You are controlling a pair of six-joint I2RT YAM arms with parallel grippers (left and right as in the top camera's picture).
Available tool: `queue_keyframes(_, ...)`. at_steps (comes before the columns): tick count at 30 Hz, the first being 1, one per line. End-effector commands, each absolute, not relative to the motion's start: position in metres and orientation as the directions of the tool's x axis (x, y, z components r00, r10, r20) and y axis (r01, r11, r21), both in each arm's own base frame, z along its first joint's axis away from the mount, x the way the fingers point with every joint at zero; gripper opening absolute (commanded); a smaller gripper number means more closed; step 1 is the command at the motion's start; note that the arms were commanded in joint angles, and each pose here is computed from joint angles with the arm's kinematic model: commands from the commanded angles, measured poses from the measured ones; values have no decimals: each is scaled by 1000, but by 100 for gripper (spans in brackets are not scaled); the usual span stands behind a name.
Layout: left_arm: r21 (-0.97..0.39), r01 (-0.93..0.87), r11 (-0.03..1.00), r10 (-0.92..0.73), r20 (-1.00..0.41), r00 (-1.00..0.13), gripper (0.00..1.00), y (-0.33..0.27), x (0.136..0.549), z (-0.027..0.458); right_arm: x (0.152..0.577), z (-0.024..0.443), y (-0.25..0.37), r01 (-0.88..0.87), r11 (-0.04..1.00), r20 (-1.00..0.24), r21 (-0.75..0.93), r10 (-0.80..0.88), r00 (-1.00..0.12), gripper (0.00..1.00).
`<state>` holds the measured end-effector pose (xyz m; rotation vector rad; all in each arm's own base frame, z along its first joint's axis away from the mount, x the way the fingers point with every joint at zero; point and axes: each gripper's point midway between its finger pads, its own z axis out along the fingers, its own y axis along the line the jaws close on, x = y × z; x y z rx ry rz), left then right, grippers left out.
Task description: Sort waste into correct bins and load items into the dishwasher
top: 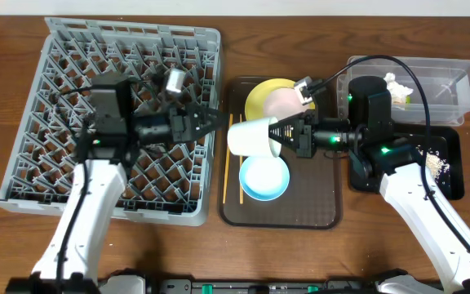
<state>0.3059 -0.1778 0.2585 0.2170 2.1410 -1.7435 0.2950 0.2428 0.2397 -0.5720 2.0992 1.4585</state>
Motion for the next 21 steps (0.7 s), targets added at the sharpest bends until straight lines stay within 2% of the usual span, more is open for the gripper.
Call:
queue_keyframes(1, -937, 339, 79, 14, -339, -941, 96, -204, 282, 278, 289, 252, 244, -630, 257, -638, 733, -65, -768, 1)
queue_keyframes(5, -929, 366, 51, 68, -362, -930, 96, -222, 272, 284, 284, 263, 247, -667, 195, -668, 719, -74, -741, 1)
queue_keyframes(11, -923, 384, 13, 130, -379, -916, 93, -242, 257, 290, 286, 267, 248, -674, 191, -676, 714, -64, -734, 1)
queue_keyframes(17, -924, 383, 1, 155, -379, -912, 73, -248, 251, 290, 290, 267, 245, -673, 204, -679, 711, -54, -733, 1)
queue_keyframes(21, -924, 383, -1, 157, -379, -912, 73, -248, 250, 290, 298, 269, 237, -681, 222, -694, 698, -29, -720, 1)
